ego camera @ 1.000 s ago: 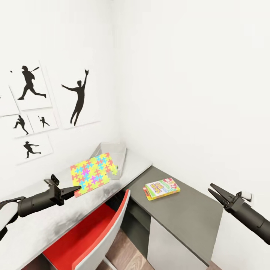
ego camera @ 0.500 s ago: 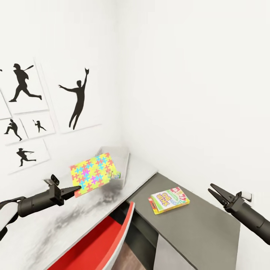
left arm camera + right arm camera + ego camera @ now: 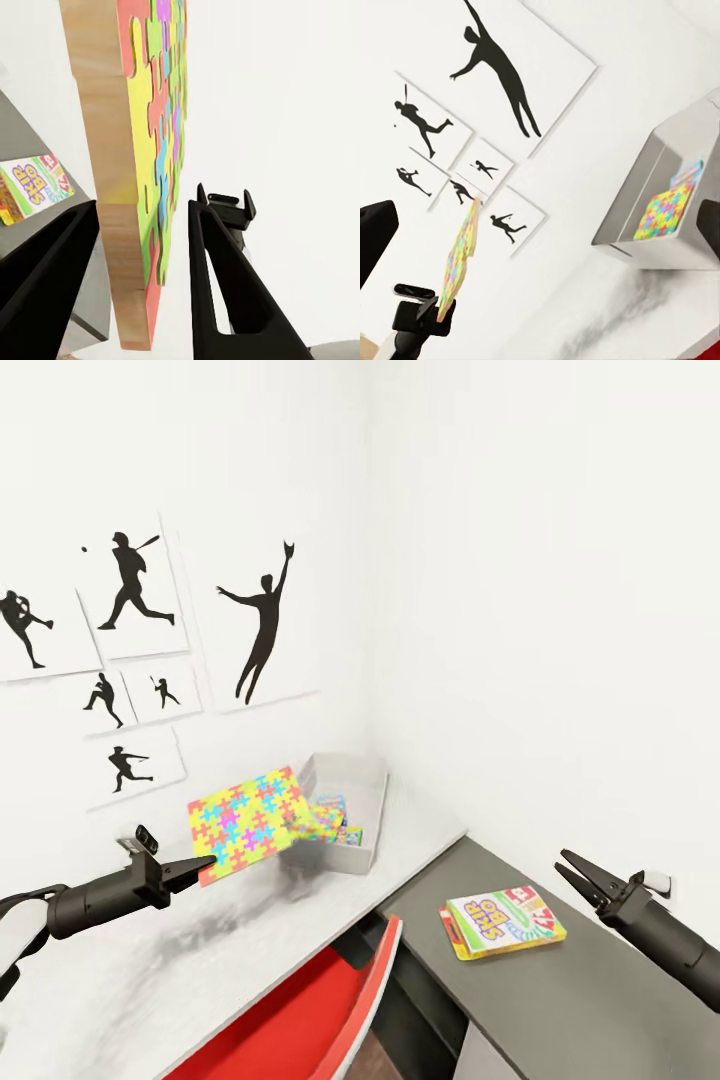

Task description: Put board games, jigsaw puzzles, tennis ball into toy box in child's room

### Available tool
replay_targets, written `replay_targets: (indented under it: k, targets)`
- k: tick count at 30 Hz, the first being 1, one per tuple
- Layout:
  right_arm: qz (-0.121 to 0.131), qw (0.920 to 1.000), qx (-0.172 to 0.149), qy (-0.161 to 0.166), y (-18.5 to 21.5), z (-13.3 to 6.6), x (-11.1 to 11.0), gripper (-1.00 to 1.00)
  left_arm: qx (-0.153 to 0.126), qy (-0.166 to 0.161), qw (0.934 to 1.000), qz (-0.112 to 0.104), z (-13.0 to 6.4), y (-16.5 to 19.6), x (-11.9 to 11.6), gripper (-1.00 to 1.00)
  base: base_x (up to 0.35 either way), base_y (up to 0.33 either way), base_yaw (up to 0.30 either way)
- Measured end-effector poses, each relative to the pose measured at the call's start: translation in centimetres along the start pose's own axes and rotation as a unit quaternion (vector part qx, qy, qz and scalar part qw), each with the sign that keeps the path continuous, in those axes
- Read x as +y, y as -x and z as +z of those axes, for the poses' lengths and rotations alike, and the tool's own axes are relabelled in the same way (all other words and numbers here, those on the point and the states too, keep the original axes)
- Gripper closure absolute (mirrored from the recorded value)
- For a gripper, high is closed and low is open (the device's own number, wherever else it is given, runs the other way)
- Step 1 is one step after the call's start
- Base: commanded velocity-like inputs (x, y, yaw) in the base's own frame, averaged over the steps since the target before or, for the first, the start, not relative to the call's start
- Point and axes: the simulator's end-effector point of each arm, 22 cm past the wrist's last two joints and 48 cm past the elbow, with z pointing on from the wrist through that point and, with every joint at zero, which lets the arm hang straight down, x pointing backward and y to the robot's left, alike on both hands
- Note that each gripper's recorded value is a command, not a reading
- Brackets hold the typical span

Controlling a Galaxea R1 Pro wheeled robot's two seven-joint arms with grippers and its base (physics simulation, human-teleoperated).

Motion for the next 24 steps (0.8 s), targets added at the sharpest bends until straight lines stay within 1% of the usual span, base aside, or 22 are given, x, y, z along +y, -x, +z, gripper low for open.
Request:
replay_targets:
  k: [3,6,9,13,16,21,24]
  targets:
    - [0.0,1.0,0.0,0.0,0.0,-0.01,0.0,-1.0,0.0,0.0,1.0,0.0,-0.01,0.01,-0.03,1.0,0.179,0.11,0.24]
    - [0.0,1.0,0.0,0.0,-0.01,-0.02,0.0,-1.0,0.0,0.0,1.0,0.0,0.01,0.0,-0.01,1.0,0.194,0.124,0.078]
    - [0.0,1.0,0.0,0.0,0.0,-0.02,0.0,-1.0,0.0,-0.001,1.0,0.0,0.01,0.01,-0.05,1.0,0.176,0.029,0.036]
    - [0.0,1.0,0.0,0.0,0.0,-0.01,0.01,-1.0,0.0,-0.001,1.0,0.0,-0.01,0.02,-0.05,1.0,0.232,0.006,0.213]
    - [0.0,1.0,0.0,0.0,0.0,0.01,-0.02,-1.0,0.0,-0.001,1.0,-0.001,0.01,0.02,-0.03,1.0,0.072,0.001,0.198]
    - [0.0,1.0,0.0,0.0,0.0,0.0,0.0,-1.0,0.0,-0.002,1.0,-0.001,0.01,0.04,-0.05,1.0,0.021,0.0,0.036]
    - [0.0,1.0,0.0,0.0,-0.02,-0.03,0.03,-1.0,0.0,-0.002,1.0,-0.001,0.02,0.02,-0.08,1.0,0.169,0.034,0.103]
